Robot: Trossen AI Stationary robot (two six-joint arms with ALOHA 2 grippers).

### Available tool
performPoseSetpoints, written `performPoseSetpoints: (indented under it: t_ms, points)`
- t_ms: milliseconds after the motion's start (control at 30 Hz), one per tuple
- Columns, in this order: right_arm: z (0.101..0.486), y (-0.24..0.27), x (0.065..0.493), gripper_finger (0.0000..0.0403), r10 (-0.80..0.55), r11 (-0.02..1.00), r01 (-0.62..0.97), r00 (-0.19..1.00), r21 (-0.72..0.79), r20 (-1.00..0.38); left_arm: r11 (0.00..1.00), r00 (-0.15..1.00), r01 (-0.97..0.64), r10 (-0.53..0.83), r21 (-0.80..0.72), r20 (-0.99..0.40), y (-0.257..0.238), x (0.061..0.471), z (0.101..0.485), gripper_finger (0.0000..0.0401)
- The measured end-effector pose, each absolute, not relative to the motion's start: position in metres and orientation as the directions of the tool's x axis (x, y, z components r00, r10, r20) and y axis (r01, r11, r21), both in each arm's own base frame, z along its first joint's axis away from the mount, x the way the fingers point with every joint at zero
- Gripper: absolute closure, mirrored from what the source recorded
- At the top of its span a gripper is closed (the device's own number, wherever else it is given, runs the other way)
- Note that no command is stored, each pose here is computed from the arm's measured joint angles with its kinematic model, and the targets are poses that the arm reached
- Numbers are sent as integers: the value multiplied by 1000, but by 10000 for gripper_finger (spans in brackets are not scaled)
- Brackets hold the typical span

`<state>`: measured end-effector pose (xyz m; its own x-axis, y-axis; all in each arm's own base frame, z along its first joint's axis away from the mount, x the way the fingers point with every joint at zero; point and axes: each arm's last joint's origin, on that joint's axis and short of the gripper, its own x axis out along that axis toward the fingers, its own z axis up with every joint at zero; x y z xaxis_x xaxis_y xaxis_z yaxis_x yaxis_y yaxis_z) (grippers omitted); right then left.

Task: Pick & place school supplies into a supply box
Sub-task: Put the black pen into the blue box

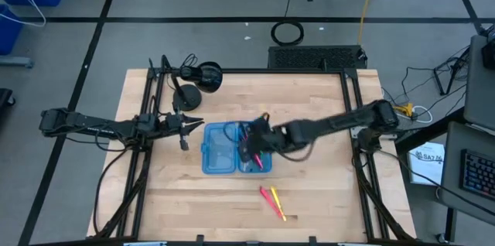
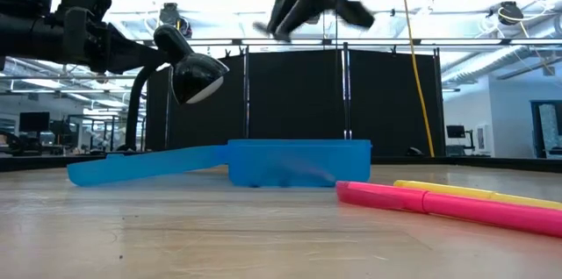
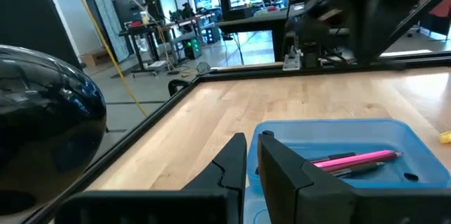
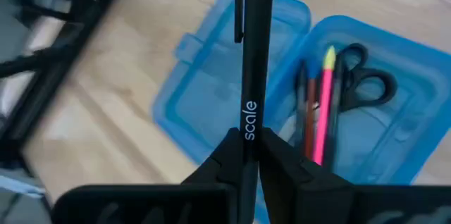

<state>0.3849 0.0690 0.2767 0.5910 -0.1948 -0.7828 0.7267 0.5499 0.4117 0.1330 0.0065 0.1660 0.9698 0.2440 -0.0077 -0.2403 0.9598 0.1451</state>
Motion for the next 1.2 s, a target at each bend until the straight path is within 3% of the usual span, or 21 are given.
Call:
performPoseSetpoints:
  t_ms: [233,567,800,933,1200]
  points:
    - [237,30,402,384,-115,507,790,458,345,-881,960,970,-240,244,147,-13,6,133,166,359]
    - [211,34,407,384,-46,419,851,367,315,-929,959,968,-237,246,156,-39,6,133,163,359]
    - [182,33,397,384,-29,329,895,328,301,-944,962,969,-239,246,131,-39,6,133,163,359]
    - [166,31,394,384,-21,295,891,366,344,-930,962,969,-239,245,131,-39,6,133,163,359]
    - [149,25,387,384,-30,269,898,370,349,-929,963,969,-238,244,131,-38,6,133,163,359]
